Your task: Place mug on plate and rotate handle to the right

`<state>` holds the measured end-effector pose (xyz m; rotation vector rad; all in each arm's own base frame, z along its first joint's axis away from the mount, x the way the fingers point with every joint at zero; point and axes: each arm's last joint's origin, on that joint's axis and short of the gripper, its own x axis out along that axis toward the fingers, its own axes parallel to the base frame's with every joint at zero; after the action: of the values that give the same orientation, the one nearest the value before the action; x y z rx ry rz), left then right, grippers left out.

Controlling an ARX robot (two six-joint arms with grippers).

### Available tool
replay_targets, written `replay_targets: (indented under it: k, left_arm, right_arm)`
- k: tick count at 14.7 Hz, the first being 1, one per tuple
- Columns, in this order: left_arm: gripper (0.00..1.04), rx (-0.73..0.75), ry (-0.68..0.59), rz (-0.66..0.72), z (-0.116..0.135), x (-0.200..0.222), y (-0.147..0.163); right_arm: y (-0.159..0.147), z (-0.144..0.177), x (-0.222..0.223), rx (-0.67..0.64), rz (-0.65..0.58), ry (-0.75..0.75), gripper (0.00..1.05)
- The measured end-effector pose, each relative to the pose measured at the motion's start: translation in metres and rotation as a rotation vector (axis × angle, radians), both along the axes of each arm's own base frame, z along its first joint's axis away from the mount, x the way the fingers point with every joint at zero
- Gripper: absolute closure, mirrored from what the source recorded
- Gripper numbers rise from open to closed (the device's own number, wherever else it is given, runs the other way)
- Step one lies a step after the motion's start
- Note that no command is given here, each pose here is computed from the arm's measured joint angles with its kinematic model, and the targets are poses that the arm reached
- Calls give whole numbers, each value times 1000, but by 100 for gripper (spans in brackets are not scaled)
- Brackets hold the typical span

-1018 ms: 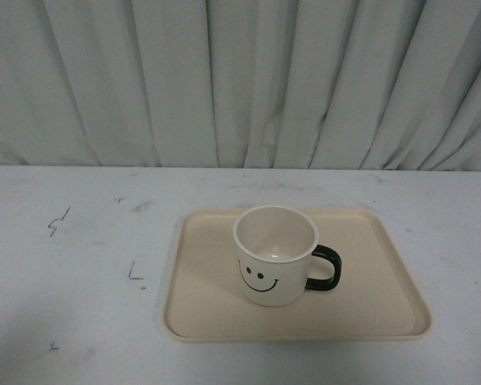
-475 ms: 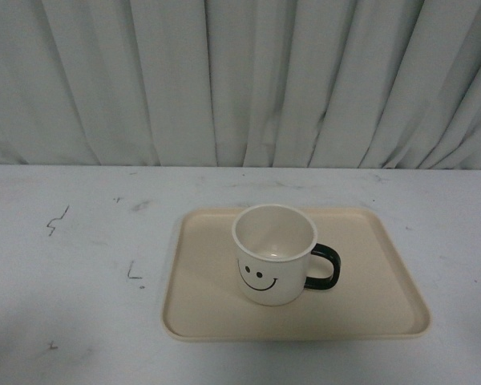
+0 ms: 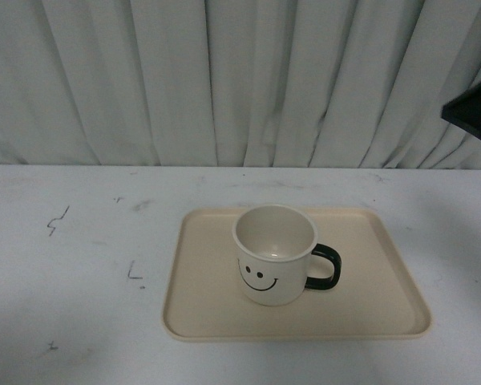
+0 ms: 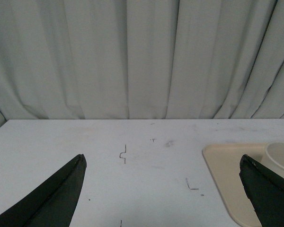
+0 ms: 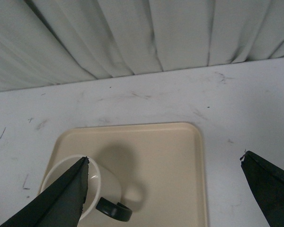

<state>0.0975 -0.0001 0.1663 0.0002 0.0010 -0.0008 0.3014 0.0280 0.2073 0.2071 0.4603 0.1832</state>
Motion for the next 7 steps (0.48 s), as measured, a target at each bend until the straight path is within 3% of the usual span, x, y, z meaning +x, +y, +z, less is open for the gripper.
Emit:
replay_targets:
  k: [4,7]
  left_arm:
    - [7,0,0,0,0,0,0]
    - [7,0,0,0,0,0,0]
  right_arm:
    - [35,-30,44,51,220,260,6]
    - [61,-43,64,23,288,310,6]
